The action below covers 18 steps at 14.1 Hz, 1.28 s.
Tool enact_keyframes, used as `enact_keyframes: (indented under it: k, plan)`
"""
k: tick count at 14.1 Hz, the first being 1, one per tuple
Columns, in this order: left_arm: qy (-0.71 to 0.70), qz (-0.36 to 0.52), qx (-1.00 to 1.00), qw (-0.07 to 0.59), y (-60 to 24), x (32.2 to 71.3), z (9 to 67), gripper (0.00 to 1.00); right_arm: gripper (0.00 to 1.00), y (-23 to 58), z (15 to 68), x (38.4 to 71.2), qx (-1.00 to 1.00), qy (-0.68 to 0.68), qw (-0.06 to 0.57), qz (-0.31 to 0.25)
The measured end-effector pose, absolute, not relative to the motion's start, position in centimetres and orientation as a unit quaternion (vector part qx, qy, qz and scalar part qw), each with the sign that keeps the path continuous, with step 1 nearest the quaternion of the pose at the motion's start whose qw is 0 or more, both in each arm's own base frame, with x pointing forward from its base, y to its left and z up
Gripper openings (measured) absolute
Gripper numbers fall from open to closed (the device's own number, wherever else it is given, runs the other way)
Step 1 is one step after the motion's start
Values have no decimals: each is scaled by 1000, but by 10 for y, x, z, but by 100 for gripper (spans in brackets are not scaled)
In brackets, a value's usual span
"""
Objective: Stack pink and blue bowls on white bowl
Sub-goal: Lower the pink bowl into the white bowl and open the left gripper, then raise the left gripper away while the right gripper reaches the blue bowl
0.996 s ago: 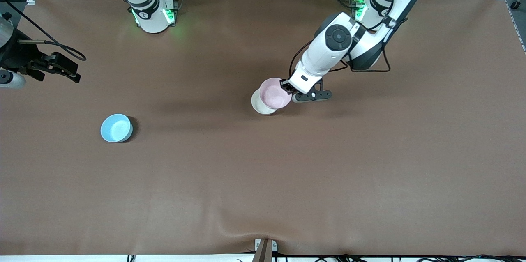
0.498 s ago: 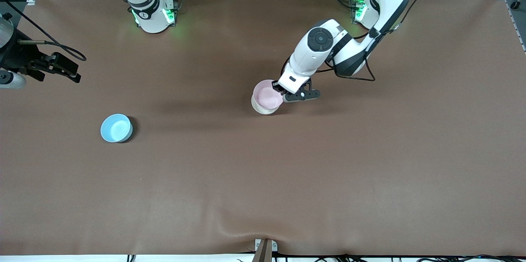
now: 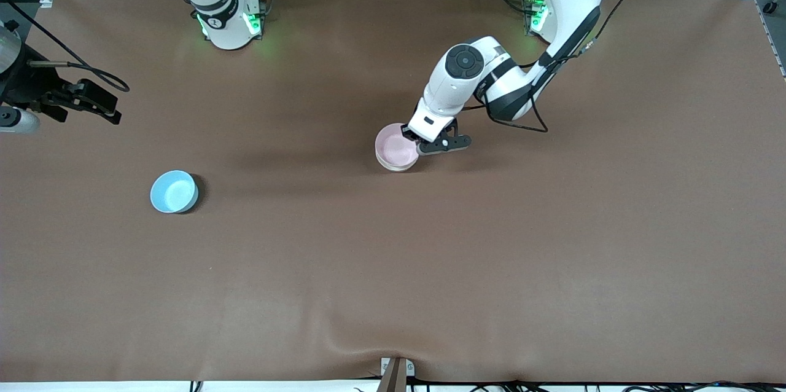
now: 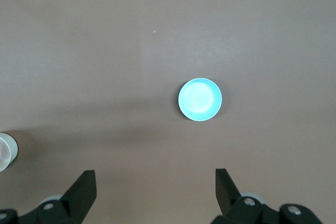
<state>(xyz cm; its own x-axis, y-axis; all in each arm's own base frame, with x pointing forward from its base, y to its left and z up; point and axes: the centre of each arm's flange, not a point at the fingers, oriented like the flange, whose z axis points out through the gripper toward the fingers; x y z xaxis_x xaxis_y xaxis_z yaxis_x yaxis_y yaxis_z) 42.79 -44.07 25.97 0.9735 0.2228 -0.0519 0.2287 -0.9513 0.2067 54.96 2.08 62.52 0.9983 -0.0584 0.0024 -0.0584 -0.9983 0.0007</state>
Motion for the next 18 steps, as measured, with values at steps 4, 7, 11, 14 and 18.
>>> enact_keyframes:
  k: [4, 7, 11, 14, 18]
  plan:
    - [114, -16, 988, 99, -440, 428, 249, 3, 100, 21, 625, 550, 1000, -29, 0, 1]
    - [116, -17, 988, 99, -439, 429, 248, 3, 100, 21, 625, 550, 1000, -29, 0, 1]
    - [126, -19, 987, 99, -440, 428, 247, 3, 100, 21, 625, 550, 1000, -29, 0, 1]
    - [127, -18, 987, 100, -441, 428, 248, 15, 100, 21, 625, 550, 1000, -29, 0, 1]
    - [132, -22, 990, 32, -434, 465, 291, 58, 100, 21, 625, 550, 1000, -29, 0, 1]
